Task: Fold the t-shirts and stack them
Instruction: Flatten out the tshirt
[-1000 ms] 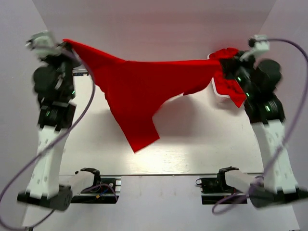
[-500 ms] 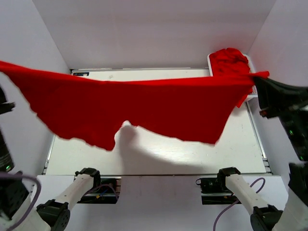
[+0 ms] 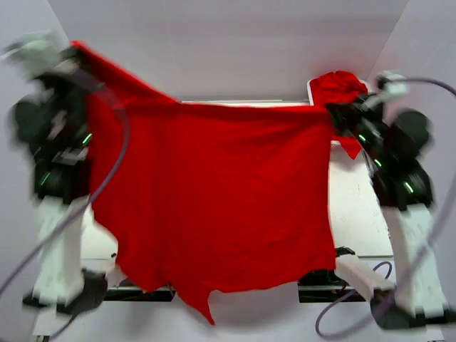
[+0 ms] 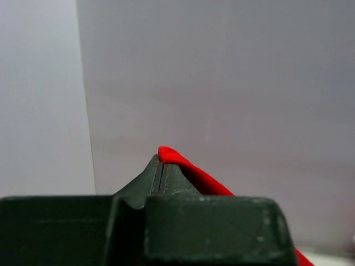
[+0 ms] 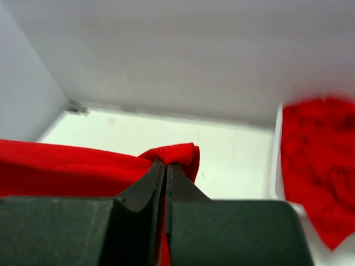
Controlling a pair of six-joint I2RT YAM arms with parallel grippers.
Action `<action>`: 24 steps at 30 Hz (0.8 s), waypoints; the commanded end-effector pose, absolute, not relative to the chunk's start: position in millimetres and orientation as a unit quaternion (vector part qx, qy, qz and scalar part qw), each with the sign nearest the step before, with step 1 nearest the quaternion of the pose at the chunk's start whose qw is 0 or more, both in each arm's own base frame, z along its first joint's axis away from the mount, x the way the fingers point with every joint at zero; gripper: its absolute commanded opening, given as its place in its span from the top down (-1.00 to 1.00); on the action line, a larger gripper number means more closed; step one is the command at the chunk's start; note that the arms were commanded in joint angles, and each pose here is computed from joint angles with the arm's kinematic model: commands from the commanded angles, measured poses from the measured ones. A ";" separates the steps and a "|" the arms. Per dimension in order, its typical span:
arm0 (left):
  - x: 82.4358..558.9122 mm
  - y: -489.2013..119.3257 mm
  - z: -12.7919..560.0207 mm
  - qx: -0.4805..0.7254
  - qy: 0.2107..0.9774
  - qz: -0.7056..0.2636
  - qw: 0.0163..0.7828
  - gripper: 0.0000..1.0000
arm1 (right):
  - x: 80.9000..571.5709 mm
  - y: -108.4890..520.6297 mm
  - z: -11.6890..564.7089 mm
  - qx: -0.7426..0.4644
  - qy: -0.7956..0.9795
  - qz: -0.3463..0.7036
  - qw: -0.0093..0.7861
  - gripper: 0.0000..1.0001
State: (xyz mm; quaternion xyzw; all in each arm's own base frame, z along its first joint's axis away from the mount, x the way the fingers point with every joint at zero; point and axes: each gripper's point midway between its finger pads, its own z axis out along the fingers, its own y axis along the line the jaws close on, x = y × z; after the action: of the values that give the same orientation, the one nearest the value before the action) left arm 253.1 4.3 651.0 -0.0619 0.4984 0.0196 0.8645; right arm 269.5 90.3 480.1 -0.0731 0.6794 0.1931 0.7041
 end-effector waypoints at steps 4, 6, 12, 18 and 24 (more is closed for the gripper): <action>436.7 -6.0 482.2 -0.057 0.662 0.102 0.741 1.00 | 385.6 85.2 358.3 -0.018 0.774 0.136 0.618 1.00; 487.4 -16.4 423.7 -0.036 0.693 0.100 0.713 1.00 | 416.9 90.2 316.0 -0.023 0.801 0.127 0.585 1.00; 588.1 -16.3 282.1 -0.022 0.770 0.105 0.629 1.00 | 538.7 104.6 210.2 -0.036 0.858 0.116 0.499 1.00; 655.5 -28.0 180.2 0.006 0.813 0.079 0.577 1.00 | 613.7 121.8 105.5 -0.062 0.892 0.138 0.426 1.00; 681.3 -37.7 153.0 0.013 0.816 0.046 0.576 1.00 | 648.9 119.4 82.2 -0.055 0.878 0.126 0.458 1.00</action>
State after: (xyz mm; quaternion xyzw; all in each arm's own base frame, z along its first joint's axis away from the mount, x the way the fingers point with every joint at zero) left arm 663.7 -29.4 87.4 0.0161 0.8543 0.0799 0.5134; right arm 616.4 118.9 32.5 -0.0414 0.9146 0.1270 0.3817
